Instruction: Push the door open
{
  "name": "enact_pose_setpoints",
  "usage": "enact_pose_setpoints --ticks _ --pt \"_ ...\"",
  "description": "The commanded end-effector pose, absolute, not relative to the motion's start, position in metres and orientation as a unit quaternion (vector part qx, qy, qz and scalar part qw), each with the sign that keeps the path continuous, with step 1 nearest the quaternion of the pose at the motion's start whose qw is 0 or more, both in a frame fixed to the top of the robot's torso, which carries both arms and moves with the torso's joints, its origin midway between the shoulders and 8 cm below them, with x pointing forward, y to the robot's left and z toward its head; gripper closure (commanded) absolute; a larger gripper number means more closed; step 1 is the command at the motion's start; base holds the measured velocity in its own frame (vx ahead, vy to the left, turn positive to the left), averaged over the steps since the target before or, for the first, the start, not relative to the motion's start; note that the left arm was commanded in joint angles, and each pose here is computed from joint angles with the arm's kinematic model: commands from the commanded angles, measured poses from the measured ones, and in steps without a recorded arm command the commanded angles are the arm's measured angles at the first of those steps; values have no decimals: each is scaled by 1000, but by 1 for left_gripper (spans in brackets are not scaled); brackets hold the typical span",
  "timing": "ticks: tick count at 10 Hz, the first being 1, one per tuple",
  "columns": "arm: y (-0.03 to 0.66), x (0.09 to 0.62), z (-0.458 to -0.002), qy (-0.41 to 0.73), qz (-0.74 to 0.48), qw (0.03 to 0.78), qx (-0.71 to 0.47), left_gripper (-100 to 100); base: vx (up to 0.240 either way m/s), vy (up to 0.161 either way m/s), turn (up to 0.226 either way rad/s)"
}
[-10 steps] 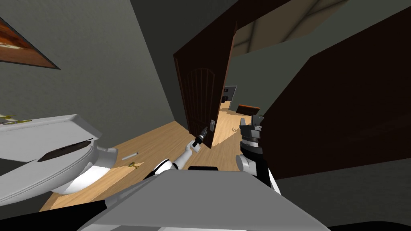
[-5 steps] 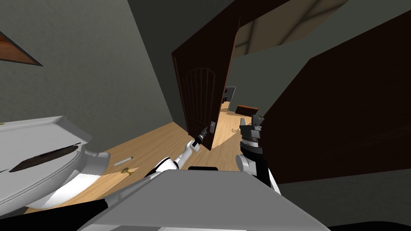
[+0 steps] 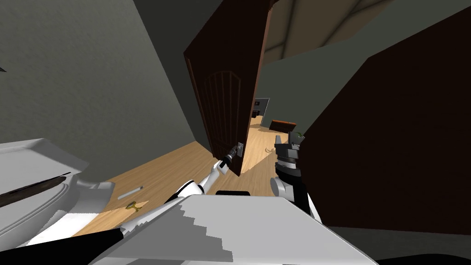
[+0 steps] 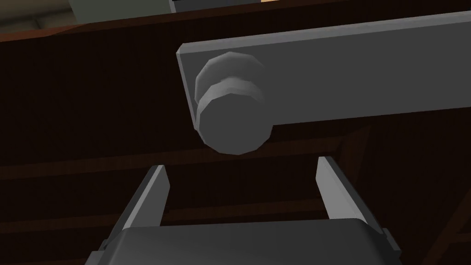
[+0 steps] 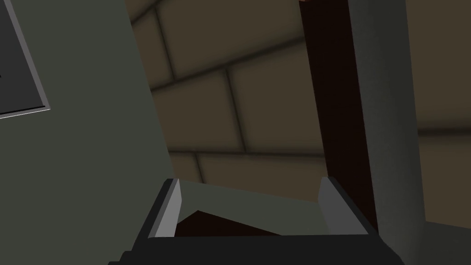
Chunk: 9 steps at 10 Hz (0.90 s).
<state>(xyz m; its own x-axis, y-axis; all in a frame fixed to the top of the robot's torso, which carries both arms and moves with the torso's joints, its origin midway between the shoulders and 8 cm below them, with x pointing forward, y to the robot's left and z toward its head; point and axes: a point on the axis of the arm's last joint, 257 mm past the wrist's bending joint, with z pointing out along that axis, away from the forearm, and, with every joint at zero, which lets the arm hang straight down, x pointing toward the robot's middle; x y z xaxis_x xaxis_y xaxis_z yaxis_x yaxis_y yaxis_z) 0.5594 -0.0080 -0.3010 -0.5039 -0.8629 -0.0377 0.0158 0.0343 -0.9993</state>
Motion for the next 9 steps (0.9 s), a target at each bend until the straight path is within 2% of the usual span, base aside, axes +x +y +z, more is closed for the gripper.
enact_pose_setpoints --ticks 1,3,4,9 --pt "-19 557 -299 616 -612 357 -345 -100 177 -105 -26" --pt "-23 555 -298 615 -614 355 -345 -100 127 -79 -11" --pt "-23 555 -298 615 -614 355 -345 100 -9 5 6" --pt "-23 555 -298 615 -614 355 -345 100 -9 7 -6"
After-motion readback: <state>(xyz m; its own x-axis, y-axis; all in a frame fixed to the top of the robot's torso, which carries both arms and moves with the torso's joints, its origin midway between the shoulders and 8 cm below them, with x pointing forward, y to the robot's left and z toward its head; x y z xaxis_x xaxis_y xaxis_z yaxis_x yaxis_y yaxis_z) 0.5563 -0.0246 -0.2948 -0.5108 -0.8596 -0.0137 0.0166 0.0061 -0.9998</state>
